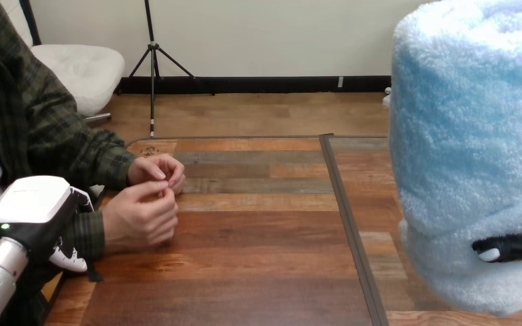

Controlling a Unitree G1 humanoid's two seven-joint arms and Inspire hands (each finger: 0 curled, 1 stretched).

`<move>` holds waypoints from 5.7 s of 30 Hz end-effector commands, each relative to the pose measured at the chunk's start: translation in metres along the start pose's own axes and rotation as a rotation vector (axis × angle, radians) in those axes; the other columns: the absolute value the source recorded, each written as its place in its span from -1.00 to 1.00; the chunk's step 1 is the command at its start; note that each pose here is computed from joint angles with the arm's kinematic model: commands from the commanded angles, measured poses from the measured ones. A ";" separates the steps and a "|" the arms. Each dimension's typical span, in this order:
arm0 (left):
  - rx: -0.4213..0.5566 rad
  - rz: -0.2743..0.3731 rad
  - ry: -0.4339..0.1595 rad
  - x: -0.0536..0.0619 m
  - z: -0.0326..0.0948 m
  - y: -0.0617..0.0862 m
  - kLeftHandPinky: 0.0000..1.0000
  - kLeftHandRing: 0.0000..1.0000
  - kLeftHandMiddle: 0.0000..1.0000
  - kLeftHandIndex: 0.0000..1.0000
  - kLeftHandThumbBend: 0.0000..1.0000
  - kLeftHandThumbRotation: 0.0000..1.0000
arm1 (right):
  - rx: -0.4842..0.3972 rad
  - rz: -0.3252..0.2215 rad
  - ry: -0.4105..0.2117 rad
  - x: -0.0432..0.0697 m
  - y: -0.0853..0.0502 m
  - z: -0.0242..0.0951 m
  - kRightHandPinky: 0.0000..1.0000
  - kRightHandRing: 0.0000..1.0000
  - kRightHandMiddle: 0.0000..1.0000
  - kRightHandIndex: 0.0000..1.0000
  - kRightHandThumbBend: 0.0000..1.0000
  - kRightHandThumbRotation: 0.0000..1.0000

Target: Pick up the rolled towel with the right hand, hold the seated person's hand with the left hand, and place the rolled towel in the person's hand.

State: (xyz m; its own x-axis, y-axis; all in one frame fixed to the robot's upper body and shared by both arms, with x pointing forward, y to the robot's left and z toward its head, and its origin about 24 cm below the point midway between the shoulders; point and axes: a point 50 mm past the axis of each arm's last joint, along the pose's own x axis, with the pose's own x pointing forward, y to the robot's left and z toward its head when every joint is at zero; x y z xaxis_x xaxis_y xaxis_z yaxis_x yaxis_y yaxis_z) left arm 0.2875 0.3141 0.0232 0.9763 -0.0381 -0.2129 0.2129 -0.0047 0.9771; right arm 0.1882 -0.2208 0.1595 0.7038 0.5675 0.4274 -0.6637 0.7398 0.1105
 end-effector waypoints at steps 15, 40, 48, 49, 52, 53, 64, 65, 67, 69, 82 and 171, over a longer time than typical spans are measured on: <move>-0.053 0.051 -0.025 0.004 0.005 0.009 -0.45 -0.33 -0.18 -0.13 0.78 -1.00 | -0.041 0.043 -0.046 0.023 -0.006 0.005 -0.80 -0.66 -0.56 -0.49 0.76 -1.00; -0.142 0.145 -0.095 -0.002 0.015 0.022 -0.53 -0.40 -0.26 -0.24 0.70 -1.00 | 0.046 0.036 -0.020 0.049 -0.011 -0.020 -0.76 -0.63 -0.48 -0.39 0.70 -1.00; -0.193 0.183 -0.125 -0.006 0.023 0.029 -0.54 -0.41 -0.28 -0.26 0.69 -1.00 | 0.005 0.000 0.022 0.057 -0.011 -0.033 -0.74 -0.62 -0.47 -0.41 0.77 -1.00; -0.195 0.187 -0.128 -0.006 0.024 0.029 -0.54 -0.41 -0.28 -0.26 0.69 -1.00 | -0.002 0.000 0.024 0.058 -0.011 -0.034 -0.74 -0.62 -0.47 -0.41 0.77 -1.00; -0.210 0.203 -0.144 -0.008 0.027 0.032 -0.55 -0.42 -0.29 -0.28 0.70 -1.00 | -0.003 0.001 0.031 0.061 -0.012 -0.039 -0.71 -0.61 -0.47 -0.40 0.76 -1.00; -0.220 0.209 -0.148 -0.009 0.029 0.033 -0.55 -0.43 -0.29 -0.28 0.70 -1.00 | -0.005 0.007 0.039 0.062 -0.012 -0.041 -0.70 -0.61 -0.47 -0.39 0.75 -1.00; -0.261 0.254 -0.190 -0.016 0.043 0.042 -0.58 -0.46 -0.32 -0.31 0.71 -1.00 | -0.065 0.048 0.078 0.071 -0.014 -0.053 -0.70 -0.59 -0.42 -0.30 0.64 -1.00; -0.263 0.259 -0.197 -0.017 0.045 0.043 -0.58 -0.46 -0.32 -0.32 0.71 -1.00 | -0.066 0.056 0.080 0.073 -0.014 -0.055 -0.70 -0.59 -0.42 -0.29 0.63 -1.00; -0.266 0.264 -0.202 -0.018 0.047 0.045 -0.58 -0.46 -0.33 -0.32 0.71 -1.00 | -0.066 0.065 0.082 0.074 -0.014 -0.056 -0.71 -0.60 -0.42 -0.28 0.61 -1.00; -0.275 0.278 -0.216 -0.019 0.050 0.047 -0.58 -0.46 -0.33 -0.32 0.72 -1.00 | -0.077 0.066 0.085 0.076 -0.014 -0.059 -0.71 -0.60 -0.42 -0.27 0.59 -1.00; -0.310 0.304 -0.238 -0.028 0.062 0.054 -0.59 -0.47 -0.33 -0.32 0.76 -1.00 | -0.070 0.057 0.109 0.081 -0.013 -0.073 -0.75 -0.65 -0.48 -0.31 0.56 -1.00; -0.524 0.388 -0.553 -0.063 0.153 0.091 -0.67 -0.56 -0.41 -0.38 0.91 -1.00 | 0.029 0.061 0.249 0.107 -0.010 -0.143 -0.76 -0.68 -0.49 -0.32 0.57 -1.00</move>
State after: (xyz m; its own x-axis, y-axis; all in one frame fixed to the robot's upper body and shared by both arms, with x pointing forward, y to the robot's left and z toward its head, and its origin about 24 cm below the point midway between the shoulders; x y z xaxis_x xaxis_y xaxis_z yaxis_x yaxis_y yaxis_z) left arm 0.2411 0.1812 0.1118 0.9040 -0.3690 0.2160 0.0075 0.5189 0.8548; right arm 0.2892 -0.1418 0.0414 0.7845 0.6123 0.0980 -0.6177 0.7578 0.2102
